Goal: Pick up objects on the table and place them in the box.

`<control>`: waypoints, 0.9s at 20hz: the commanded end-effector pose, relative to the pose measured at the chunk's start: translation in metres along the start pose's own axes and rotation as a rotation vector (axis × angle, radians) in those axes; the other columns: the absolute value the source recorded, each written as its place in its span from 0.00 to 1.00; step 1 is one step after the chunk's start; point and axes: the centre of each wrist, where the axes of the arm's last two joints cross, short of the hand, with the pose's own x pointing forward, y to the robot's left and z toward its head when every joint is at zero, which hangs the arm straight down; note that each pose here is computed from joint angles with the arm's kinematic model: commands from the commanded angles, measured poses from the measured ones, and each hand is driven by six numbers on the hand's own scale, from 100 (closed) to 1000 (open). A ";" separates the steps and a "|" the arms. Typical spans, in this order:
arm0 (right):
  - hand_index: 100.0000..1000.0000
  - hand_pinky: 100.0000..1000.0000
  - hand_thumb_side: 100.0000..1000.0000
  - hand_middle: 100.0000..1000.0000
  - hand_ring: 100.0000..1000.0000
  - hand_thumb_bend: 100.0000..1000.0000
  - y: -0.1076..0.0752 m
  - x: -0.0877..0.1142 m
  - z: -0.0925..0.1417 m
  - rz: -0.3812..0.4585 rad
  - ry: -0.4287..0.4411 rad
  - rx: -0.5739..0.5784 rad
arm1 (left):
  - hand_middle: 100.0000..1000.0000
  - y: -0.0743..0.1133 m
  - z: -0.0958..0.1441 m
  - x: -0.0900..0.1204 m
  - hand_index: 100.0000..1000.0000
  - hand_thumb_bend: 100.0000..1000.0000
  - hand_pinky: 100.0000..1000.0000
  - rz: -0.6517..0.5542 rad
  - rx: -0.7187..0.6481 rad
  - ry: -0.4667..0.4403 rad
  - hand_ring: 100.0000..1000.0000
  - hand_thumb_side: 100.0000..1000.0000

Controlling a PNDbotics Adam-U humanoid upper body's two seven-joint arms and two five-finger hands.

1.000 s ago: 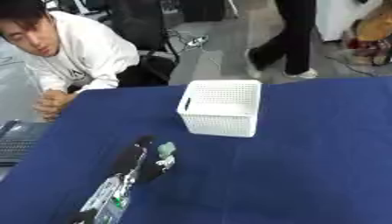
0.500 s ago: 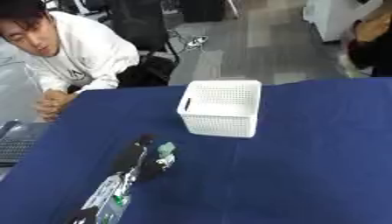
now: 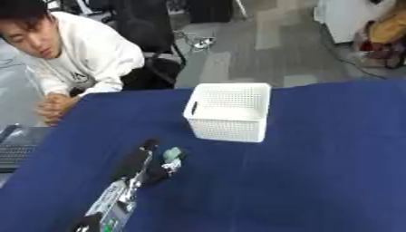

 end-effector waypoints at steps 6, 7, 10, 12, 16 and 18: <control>0.53 0.00 1.00 0.24 0.19 0.00 -0.006 0.003 -0.007 0.022 -0.028 -0.003 | 0.93 -0.005 -0.001 -0.007 0.98 0.44 0.50 0.019 -0.017 0.025 0.68 1.00; 0.53 0.00 1.00 0.24 0.19 0.00 -0.006 0.003 -0.007 0.022 -0.028 -0.003 | 0.93 -0.006 -0.002 -0.007 0.98 0.44 0.50 0.022 -0.018 0.026 0.69 1.00; 0.53 0.00 1.00 0.24 0.19 0.00 -0.006 0.003 -0.007 0.022 -0.028 -0.004 | 0.91 -0.008 -0.001 -0.008 0.96 0.43 0.43 0.028 -0.027 0.030 0.63 1.00; 0.53 0.00 1.00 0.24 0.19 0.00 -0.006 0.003 -0.007 0.022 -0.028 -0.004 | 0.91 -0.009 -0.001 -0.008 0.96 0.43 0.41 0.029 -0.031 0.031 0.62 1.00; 0.53 0.00 1.00 0.24 0.19 0.00 -0.006 0.003 -0.007 0.022 -0.029 -0.004 | 0.91 -0.010 -0.002 -0.008 0.95 0.43 0.42 0.020 -0.041 0.032 0.63 1.00; 0.53 0.00 1.00 0.24 0.19 0.00 -0.006 0.003 -0.007 0.022 -0.029 -0.005 | 0.91 -0.011 -0.002 -0.008 0.95 0.44 0.42 0.012 -0.046 0.032 0.64 1.00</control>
